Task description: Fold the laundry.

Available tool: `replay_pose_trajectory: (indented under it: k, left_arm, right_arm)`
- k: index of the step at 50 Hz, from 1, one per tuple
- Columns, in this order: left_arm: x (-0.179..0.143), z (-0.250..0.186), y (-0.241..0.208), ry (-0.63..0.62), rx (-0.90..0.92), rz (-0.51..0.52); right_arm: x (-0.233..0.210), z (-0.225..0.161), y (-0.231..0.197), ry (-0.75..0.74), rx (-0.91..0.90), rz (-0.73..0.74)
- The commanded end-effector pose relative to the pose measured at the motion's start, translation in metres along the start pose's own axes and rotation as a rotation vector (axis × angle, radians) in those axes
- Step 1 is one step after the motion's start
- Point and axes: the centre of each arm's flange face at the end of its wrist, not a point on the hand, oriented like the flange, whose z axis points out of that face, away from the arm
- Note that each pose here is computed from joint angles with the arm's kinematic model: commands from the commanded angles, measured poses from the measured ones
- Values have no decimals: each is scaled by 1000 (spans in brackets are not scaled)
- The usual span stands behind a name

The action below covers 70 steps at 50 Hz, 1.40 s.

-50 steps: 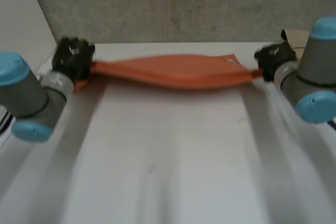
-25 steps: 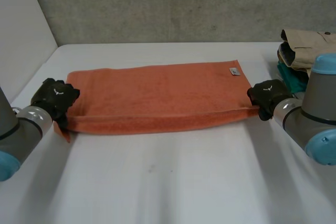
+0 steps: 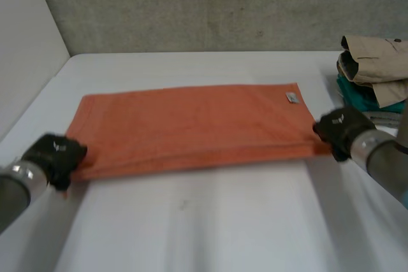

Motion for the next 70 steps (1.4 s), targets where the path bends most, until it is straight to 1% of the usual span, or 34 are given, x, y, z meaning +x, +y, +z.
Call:
replay_pose_trajectory:
  k: [1, 4, 5, 6, 11, 13, 16, 17, 20, 23, 26, 27, 31, 35, 37, 41, 42, 45, 48, 52, 53, 56, 57, 59, 60, 64, 70]
  left_arm:
    - [29, -56, 34, 181, -196, 203]
    - [24, -52, 33, 167, -185, 273]
    - [17, -45, 28, 130, -155, 301]
    - [12, -40, 24, 104, -135, 308]
    - [-5, 4, 2, -34, 13, 295]
    - [-9, 22, -19, -105, 125, 292]
    - [-5, 38, -36, -136, 213, 297]
    - [-1, 51, -45, -144, 259, 299]
    - [6, 72, -59, -153, 319, 311]
    - [8, 85, -67, -157, 346, 316]
    - [6, 108, -68, -176, 335, 315]
    - [5, 119, -67, -197, 313, 310]
    - [7, 140, -75, -261, 286, 311]
    - [4, 151, -84, -311, 284, 297]
    - [4, 152, -86, -315, 291, 293]
    - [18, 149, -87, -280, 304, 305]
    - [28, 146, -92, -260, 323, 313]
    - [38, 138, -99, -239, 349, 316]
    - [33, 126, -106, -244, 364, 297]
    - [22, 98, -113, -247, 385, 255]
    - [19, 86, -115, -245, 394, 229]
    - [16, 70, -116, -231, 417, 184]
    - [16, 59, -116, -209, 432, 152]
    - [16, 52, -113, -181, 447, 122]
    - [18, 46, -111, -152, 462, 95]
    - [17, 39, -105, -98, 481, 37]
    - [21, 38, -101, -68, 478, 12]
  right_arm:
    - [-11, -60, 33, -240, -248, -268]
    - [-3, -53, 30, -174, -219, -232]
    - [3, -46, 26, -129, -192, -206]
    - [5, -42, 25, -110, -178, -191]
    - [12, -3, 21, -41, -117, -100]
    - [13, 11, 13, -5, -72, -81]
    - [16, 24, 4, 37, -26, -77]
    - [19, 37, 3, 70, -17, -77]
    - [25, 58, 4, 138, -12, -80]
    - [29, 69, 3, 181, 3, -83]
    - [35, 84, -3, 228, 43, -90]
    - [36, 92, -4, 242, 60, -90]
    - [35, 110, -12, 271, 101, -103]
    - [31, 125, -14, 279, 119, -105]
    - [32, 127, -15, 294, 115, -96]
    - [31, 126, -23, 327, 124, -60]
    - [28, 124, -25, 317, 132, -41]
    - [26, 115, -28, 300, 141, 15]
    - [26, 97, -30, 285, 147, 77]
    - [31, 56, -38, 249, 173, 123]
    - [26, 38, -38, 207, 174, 129]
    - [19, 16, -34, 145, 160, 143]
    - [18, 4, -26, 115, 130, 166]
    - [22, -2, -15, 102, 91, 193]
    - [26, -6, 0, 87, 41, 228]
    - [21, -8, 28, 32, -23, 290]
    - [15, 3, 38, 5, 42, 297]
